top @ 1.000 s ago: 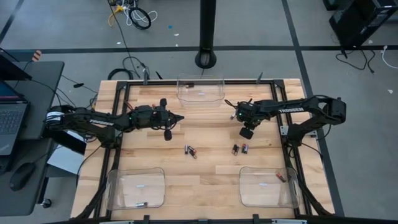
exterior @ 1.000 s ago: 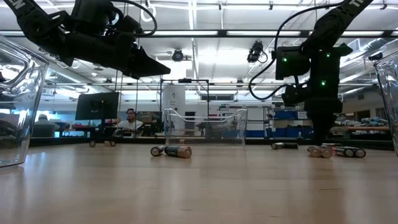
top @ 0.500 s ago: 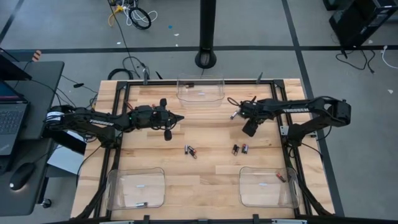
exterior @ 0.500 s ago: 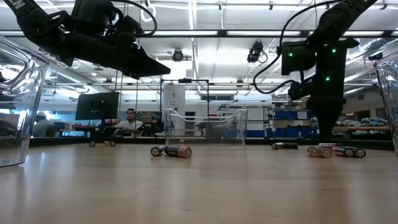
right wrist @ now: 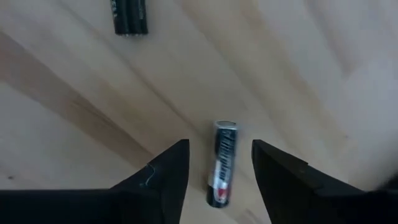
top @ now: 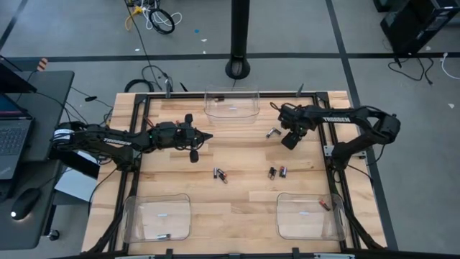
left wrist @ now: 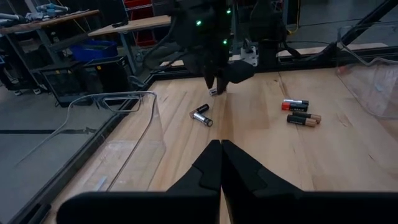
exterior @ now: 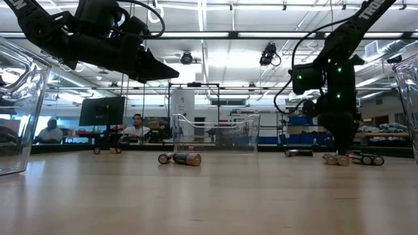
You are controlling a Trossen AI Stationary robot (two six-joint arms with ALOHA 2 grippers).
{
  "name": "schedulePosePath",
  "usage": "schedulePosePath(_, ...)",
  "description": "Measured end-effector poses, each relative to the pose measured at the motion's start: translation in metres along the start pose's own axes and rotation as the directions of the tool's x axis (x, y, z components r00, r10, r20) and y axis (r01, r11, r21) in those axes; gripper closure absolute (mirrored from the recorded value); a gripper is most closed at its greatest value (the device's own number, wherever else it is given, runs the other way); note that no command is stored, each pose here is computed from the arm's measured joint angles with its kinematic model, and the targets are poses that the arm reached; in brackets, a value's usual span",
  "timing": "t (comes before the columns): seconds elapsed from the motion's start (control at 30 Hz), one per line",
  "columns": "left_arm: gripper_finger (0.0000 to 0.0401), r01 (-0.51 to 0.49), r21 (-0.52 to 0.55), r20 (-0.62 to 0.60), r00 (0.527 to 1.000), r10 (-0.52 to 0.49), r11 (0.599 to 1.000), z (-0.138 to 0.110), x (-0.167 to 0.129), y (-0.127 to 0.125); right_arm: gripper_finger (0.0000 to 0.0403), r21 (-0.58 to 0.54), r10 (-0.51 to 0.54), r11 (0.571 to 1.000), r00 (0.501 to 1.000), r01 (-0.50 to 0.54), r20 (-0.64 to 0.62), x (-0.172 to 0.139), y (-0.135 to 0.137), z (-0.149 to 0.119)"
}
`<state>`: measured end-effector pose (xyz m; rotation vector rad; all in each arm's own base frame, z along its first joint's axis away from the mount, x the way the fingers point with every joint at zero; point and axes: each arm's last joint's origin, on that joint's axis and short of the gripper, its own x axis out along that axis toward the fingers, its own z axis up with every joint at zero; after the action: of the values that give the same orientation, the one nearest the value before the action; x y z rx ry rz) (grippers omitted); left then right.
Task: Sort batteries
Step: Put the silver battery into the left bottom transparent bin
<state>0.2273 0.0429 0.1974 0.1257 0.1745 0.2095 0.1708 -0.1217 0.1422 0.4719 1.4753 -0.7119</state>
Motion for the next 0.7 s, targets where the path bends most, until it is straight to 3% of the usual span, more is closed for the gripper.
schedulePosePath(0.23,0.0389,0.0,0.0,0.0,1.0,0.0,1.0,0.0,0.0,0.0,0.0255,-0.037,0.041,0.998,0.998,-0.043,-0.055,0.011,-0.003,0.004)
schedulePosePath(0.47,0.0389,0.0,0.0,0.0,1.0,0.0,1.0,0.0,0.0,0.0,0.034,-0.079,0.071,0.994,0.997,-0.073,-0.033,0.008,-0.002,0.004)
schedulePosePath(0.7,0.0389,-0.003,0.0,0.018,1.0,0.003,1.0,0.002,0.0,0.0,0.0347,-0.166,0.119,0.98,0.993,-0.114,0.021,-0.005,0.017,0.004)
